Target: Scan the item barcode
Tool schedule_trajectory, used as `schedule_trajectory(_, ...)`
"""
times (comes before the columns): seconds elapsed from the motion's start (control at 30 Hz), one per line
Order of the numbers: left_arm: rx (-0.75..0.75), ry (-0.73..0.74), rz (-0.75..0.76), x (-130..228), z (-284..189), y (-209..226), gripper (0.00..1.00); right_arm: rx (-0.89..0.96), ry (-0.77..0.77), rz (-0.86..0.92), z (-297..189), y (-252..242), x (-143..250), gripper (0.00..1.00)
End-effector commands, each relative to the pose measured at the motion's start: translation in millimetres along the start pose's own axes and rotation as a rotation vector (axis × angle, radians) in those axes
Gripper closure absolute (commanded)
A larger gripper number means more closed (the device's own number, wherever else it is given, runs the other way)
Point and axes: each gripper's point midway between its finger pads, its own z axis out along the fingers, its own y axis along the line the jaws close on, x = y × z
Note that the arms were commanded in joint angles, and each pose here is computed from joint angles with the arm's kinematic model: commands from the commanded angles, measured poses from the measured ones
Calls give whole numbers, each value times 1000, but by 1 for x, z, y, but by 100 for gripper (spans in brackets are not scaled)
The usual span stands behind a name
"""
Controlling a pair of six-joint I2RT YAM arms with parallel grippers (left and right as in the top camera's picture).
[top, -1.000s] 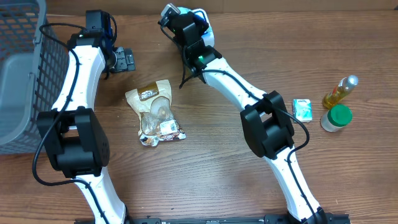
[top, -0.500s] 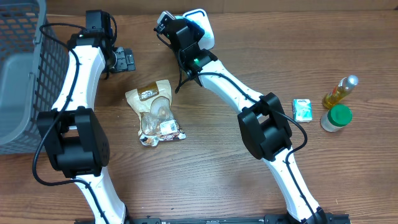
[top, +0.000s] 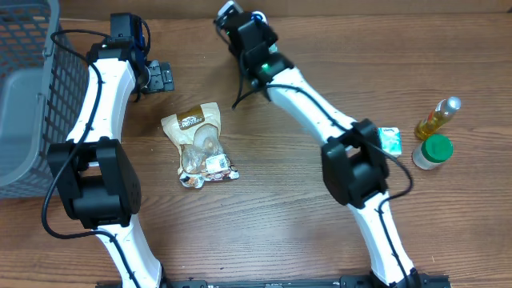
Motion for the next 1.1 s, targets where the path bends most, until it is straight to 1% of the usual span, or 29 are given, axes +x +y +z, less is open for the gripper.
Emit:
schedule_trajectory(0.0,-9,-23,-14,-7,-5,1,1,-15,-98,180,-56,-60,-47,96)
schedule_trajectory(0.1,-9,-23,-14,-7,-5,1,0,-75,3,295,-71,-69,-25,96)
schedule_trajectory(0.17,-9,-23,-14,-7,-5,1,1,-151,73,321,-76,-63,-8,96)
schedule_trajectory(0.37,-9,-23,-14,-7,-5,1,0,-531,382,343,-105,-14,68,96)
schedule_trajectory(0.43,-9,-23,-14,-7,-5,1,0,-634,496,360,-122,-4,93,87)
schedule_trajectory(0.5,-9,-23,-14,-7,-5,1,1,-707,608,384,-139,0,116,84)
schedule_trajectory(0.53,-9,-23,-14,-7,-5,1,1,-726,659,396,-146,-1,126,84)
schedule_trajectory(0.6,-9,-23,-14,-7,-5,1,0,-735,736,409,-153,-6,143,93)
schedule_trajectory(0.63,-9,-23,-14,-7,-5,1,0,-738,768,416,-156,-8,151,96)
schedule_trajectory(0.67,-9,-23,-14,-7,-5,1,0,-739,799,423,-158,-10,158,96)
schedule_trajectory(0.9,-9,-23,-14,-7,-5,1,0,-756,955,441,-164,-5,206,96)
schedule_trajectory(0.97,-9,-23,-14,-7,-5,1,0,-777,990,416,-167,1,220,92)
schedule_trajectory(1.03,-9,-23,-14,-7,-5,1,0,-788,1016,389,-168,6,233,86)
schedule_trajectory(1.07,-9,-23,-14,-7,-5,1,0,-776,1033,380,-168,6,240,86)
